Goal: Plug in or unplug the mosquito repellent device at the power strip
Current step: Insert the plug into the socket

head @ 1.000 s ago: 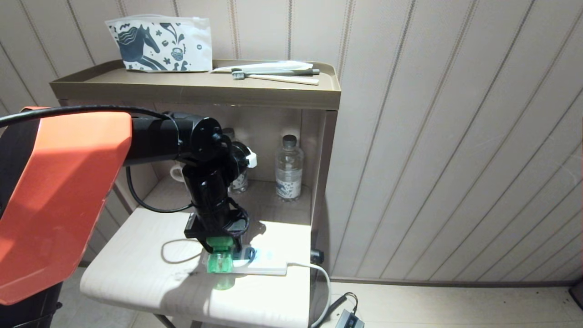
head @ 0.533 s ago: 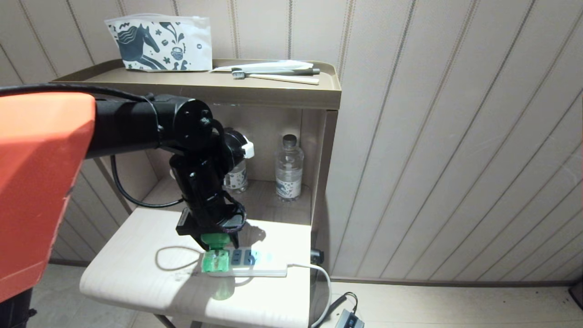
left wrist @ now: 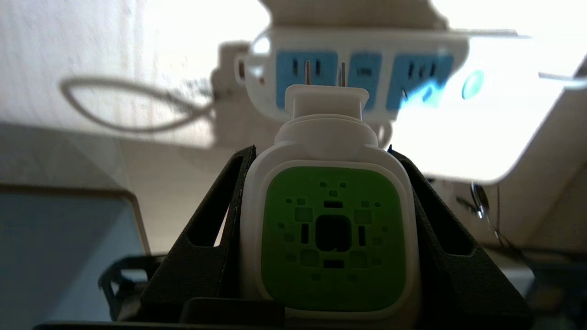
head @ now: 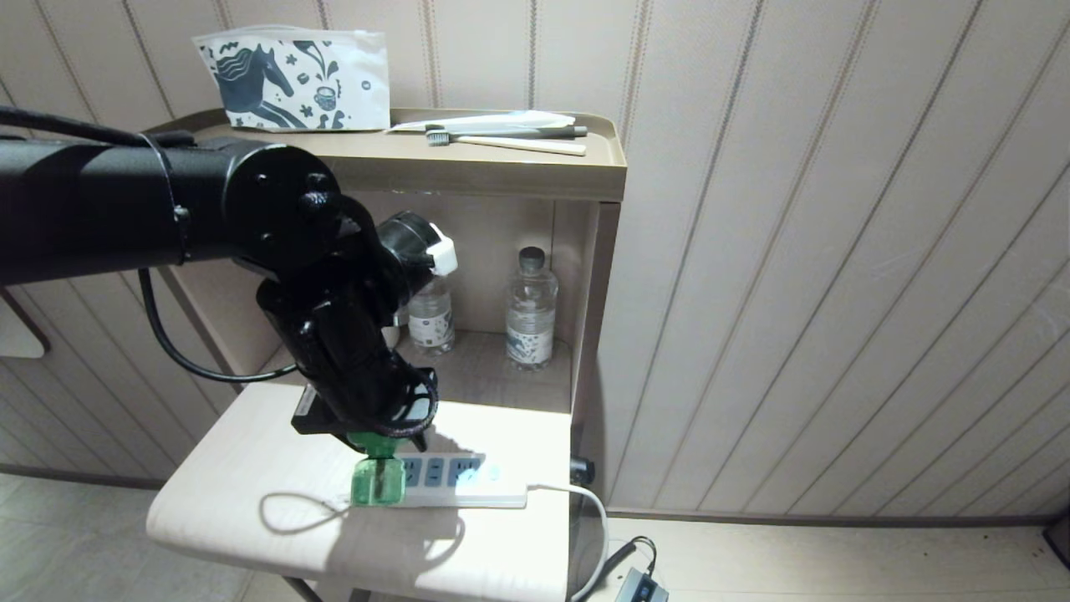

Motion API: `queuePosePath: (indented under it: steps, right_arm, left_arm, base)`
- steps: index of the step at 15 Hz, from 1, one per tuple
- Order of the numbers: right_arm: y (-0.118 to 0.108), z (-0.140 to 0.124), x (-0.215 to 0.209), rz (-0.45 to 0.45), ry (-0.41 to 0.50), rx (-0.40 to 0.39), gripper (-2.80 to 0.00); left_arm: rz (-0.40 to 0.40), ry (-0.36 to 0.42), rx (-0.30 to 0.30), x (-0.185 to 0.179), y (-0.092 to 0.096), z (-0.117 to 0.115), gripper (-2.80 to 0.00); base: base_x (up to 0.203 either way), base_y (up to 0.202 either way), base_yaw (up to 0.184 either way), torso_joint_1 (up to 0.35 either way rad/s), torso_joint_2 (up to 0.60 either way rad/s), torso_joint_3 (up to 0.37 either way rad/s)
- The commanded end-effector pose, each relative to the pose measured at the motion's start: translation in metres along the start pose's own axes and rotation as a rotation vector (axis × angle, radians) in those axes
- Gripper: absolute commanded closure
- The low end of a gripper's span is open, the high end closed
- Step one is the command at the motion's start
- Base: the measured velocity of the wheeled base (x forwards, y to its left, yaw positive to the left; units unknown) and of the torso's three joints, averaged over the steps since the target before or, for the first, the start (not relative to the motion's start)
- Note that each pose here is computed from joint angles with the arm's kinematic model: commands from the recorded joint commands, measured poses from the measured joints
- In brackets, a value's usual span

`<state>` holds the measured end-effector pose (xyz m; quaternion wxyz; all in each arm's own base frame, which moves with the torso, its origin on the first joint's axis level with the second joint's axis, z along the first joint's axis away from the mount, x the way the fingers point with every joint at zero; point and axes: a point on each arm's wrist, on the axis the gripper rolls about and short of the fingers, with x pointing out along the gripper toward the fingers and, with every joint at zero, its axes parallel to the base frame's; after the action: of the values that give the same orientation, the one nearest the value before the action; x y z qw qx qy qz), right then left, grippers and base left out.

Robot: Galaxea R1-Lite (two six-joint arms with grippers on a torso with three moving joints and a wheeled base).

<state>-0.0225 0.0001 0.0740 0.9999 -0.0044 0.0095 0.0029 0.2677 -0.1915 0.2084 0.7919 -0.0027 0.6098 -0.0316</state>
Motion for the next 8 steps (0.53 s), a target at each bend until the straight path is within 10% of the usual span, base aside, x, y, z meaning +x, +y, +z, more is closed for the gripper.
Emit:
queuePosePath:
  steps: [1, 6, 8]
  right_arm:
    - [0.0, 0.0, 0.0, 0.0, -0.001, 0.0, 0.0]
    - [0.0, 0.0, 0.0, 0.0, -0.001, 0.0, 0.0]
    - [0.0, 0.0, 0.0, 0.0, -0.001, 0.0, 0.0]
  left_arm:
    - [0.009, -0.106, -0.004, 0.007, 0.002, -0.006, 0.0]
    - [-0.091, -0.604, -0.037, 0.043, -0.008, -0.02, 0.0]
    - [-0.121, -0.694, -0.046, 0.043, -0.008, -0.028, 0.0]
  base:
    - [0.0, 0.0, 0.0, 0.0, 0.0, 0.0]
    - [0.0, 0.0, 0.0, 0.0, 0.0, 0.0]
    - [0.0, 0.0, 0.0, 0.0, 0.0, 0.0]
